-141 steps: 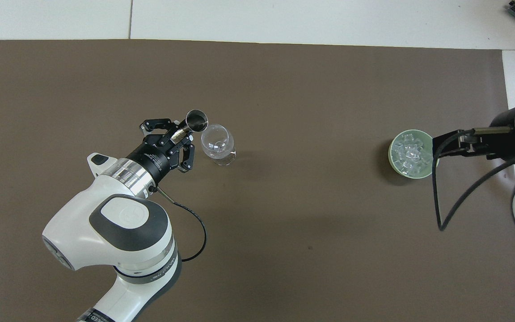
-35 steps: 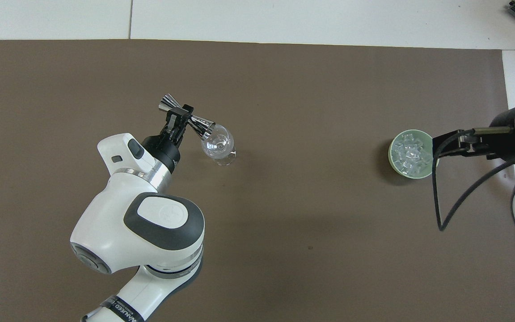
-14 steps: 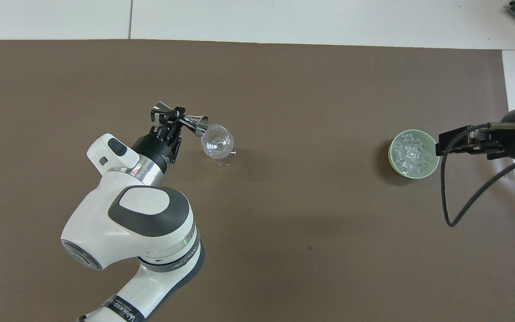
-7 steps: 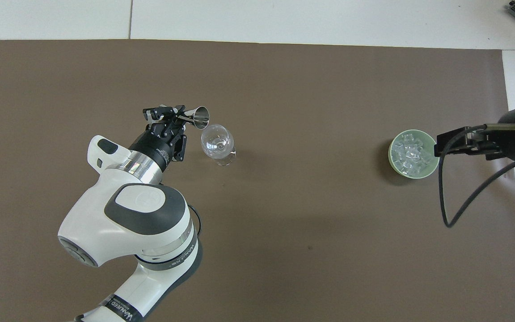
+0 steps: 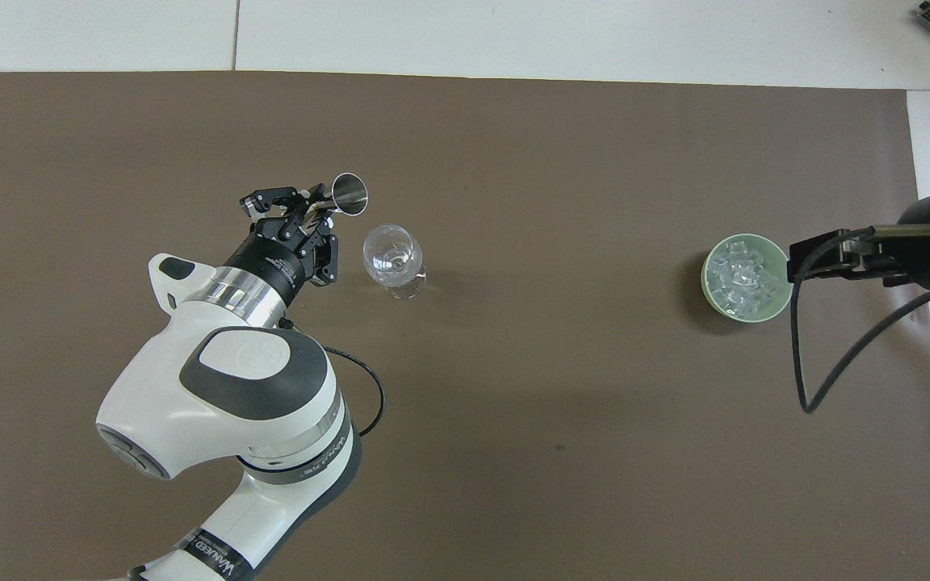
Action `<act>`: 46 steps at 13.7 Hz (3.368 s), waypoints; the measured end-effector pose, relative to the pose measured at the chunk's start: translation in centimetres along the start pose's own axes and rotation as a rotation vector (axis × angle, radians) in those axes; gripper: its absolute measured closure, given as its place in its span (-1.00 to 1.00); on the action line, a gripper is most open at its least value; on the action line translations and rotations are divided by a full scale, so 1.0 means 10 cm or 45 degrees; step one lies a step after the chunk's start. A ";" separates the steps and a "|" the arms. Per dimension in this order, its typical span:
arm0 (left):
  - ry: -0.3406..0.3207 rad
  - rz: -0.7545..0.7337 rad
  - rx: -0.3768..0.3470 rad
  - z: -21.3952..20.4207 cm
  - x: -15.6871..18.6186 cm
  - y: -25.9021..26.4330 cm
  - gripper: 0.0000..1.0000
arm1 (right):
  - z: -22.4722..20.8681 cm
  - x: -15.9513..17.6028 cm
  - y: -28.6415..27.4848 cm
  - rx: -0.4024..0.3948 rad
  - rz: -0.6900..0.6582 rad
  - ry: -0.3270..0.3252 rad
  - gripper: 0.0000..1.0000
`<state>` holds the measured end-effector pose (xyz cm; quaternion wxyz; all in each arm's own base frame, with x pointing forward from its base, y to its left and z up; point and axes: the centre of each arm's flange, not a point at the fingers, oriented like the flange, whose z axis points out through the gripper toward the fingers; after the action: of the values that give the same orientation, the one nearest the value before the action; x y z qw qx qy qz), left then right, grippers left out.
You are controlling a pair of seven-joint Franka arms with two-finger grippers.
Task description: Pour wine and add ice with both arms
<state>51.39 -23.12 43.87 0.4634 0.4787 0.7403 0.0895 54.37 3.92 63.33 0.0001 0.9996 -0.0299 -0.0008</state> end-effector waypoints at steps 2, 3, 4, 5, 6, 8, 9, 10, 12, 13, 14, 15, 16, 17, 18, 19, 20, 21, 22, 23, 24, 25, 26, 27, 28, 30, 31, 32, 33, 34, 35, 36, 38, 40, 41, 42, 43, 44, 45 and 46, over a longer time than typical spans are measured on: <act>0.010 -0.085 -0.017 0.00 0.06 0.09 0.58 | 0.00 0.00 0.00 0.000 -0.001 -0.001 -1.00; 0.019 -0.136 -0.028 0.00 0.11 0.14 0.58 | 0.00 0.00 0.00 0.000 -0.001 -0.001 -1.00; 0.025 -0.183 -0.038 0.00 0.16 0.20 0.58 | 0.00 0.00 0.00 0.000 -0.001 -0.001 -1.00; 0.030 -0.229 -0.048 0.01 0.22 0.26 0.58 | 0.00 0.00 0.00 0.000 -0.001 -0.001 -1.00; 0.033 -0.280 -0.057 0.01 0.28 0.32 0.58 | 0.00 0.00 0.00 0.000 0.000 -0.001 -1.00; 0.040 -0.354 -0.075 0.01 0.39 0.44 0.58 | 0.00 0.00 0.01 0.000 0.002 -0.002 -1.00; 0.043 -0.376 -0.084 0.01 0.44 0.49 0.58 | 0.00 0.00 0.01 0.000 0.002 -0.002 -1.00; 0.044 -0.395 -0.091 0.02 0.50 0.55 0.58 | 0.00 0.00 0.01 0.000 0.003 -0.003 -1.00; 0.042 -0.424 -0.105 0.02 0.63 0.69 0.58 | 0.00 0.00 0.01 0.000 0.003 -0.003 -1.00; 0.045 -0.437 -0.116 0.01 0.70 0.75 0.58 | 0.00 0.00 0.01 0.000 0.003 -0.003 -1.00; 0.046 -0.450 -0.123 0.01 0.77 0.81 0.58 | 0.00 0.00 0.01 0.000 0.003 -0.003 -1.00; 0.039 -0.477 -0.123 0.02 0.85 0.86 0.58 | 0.01 0.00 0.01 0.000 0.003 -0.003 -1.00; 0.027 -0.524 -0.118 0.03 0.92 0.91 0.58 | 0.00 0.01 0.01 0.001 0.003 0.004 -1.00; 0.010 -0.579 -0.110 0.04 0.99 0.94 0.58 | 0.00 0.03 0.01 0.003 0.004 0.025 -1.00; -0.004 -0.632 -0.102 0.05 1.05 0.98 0.58 | 0.03 0.06 0.03 0.007 0.008 0.053 -1.00; -0.016 -0.665 -0.095 0.06 1.12 1.01 0.58 | 0.10 0.10 0.07 0.010 0.019 0.077 -1.00; -0.029 -0.686 -0.081 0.07 1.21 1.03 0.58 | 0.20 0.13 0.14 0.012 0.036 0.100 -1.00; -0.040 -0.704 -0.066 0.08 1.32 1.06 0.58 | 0.33 0.16 0.22 0.013 0.054 0.117 -1.00; -0.052 -0.720 -0.052 0.07 1.45 1.08 0.58 | 0.46 0.18 0.28 0.013 0.067 0.126 -1.00; -0.062 -0.732 -0.040 0.07 1.56 1.10 0.58 | 0.57 0.20 0.31 0.013 0.072 0.131 -1.00; -0.071 -0.735 -0.025 0.06 1.66 1.11 0.58 | 0.68 0.24 0.33 0.014 0.071 0.143 -1.00; -0.080 -0.735 -0.009 0.05 1.75 1.12 0.58 | 0.78 0.28 0.35 0.015 0.068 0.160 -1.00; -0.089 -0.742 0.007 0.05 1.84 1.11 0.58 | 0.91 0.32 0.35 0.017 0.066 0.177 -1.00; -0.099 -0.752 0.022 0.05 1.92 1.11 0.58 | 1.06 0.36 0.35 0.019 0.066 0.190 -1.00; -0.109 -0.764 0.037 0.05 2.00 1.10 0.58 | 1.23 0.39 0.36 0.020 0.068 0.199 -1.00; -0.126 -0.794 0.072 0.05 2.17 1.04 0.58 | 1.61 0.50 0.38 0.025 0.074 0.233 -1.00; -0.133 -0.812 0.090 0.04 2.26 1.01 0.58 | 1.77 0.53 0.38 0.027 0.076 0.245 -1.00; -0.143 -0.833 0.105 0.03 2.37 0.99 0.58 | 1.94 0.53 0.39 0.028 0.077 0.253 -1.00; -0.158 -0.853 0.118 0.02 2.47 0.98 0.58 | 2.08 0.51 0.39 0.029 0.078 0.259 -1.00; -0.172 -0.876 0.126 0.00 2.57 0.98 0.58 | 2.23 0.48 0.42 0.028 0.084 0.257 -1.00; -0.188 -0.899 0.135 -0.03 2.69 0.98 0.58 | 2.38 0.44 0.49 0.026 0.098 0.240 -1.00; -0.202 -0.923 0.145 -0.05 2.80 0.96 0.58 | 2.53 0.42 0.57 0.023 0.115 0.215 -1.00; -0.233 -0.967 0.163 -0.11 3.02 0.94 0.58 | 2.74 0.41 0.68 0.020 0.138 0.181 -1.00; -0.268 -0.993 0.208 -0.15 3.16 0.84 0.58 | 2.85 0.39 0.68 0.020 0.138 0.158 -1.00; -0.275 -0.988 0.238 -0.15 3.20 0.78 0.58 | 2.90 0.38 0.68 0.020 0.137 0.158 -0.97; -0.282 -0.979 0.261 -0.14 3.20 0.72 0.58 | 2.92 0.36 0.68 0.020 0.137 0.157 -0.91; -0.289 -0.966 0.280 -0.14 3.20 0.67 0.58 | 2.94 0.36 0.67 0.020 0.136 0.159 -0.89; -0.295 -0.946 0.295 -0.15 3.21 0.59 0.58 | 2.94 0.35 0.67 0.020 0.126 0.161 -0.60; -0.300 -0.924 0.307 -0.17 3.21 0.54 0.58 | 2.94 0.35 0.67 0.019 0.103 0.161 -0.37; -0.300 -0.888 0.321 -0.18 3.21 0.48 0.58 | 2.94 0.35 0.67 0.017 0.073 0.161 -0.10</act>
<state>49.37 5.43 28.36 0.4855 0.2582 0.8055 -0.2207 57.46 -3.01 33.95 -0.0046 0.9963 -0.0586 0.0627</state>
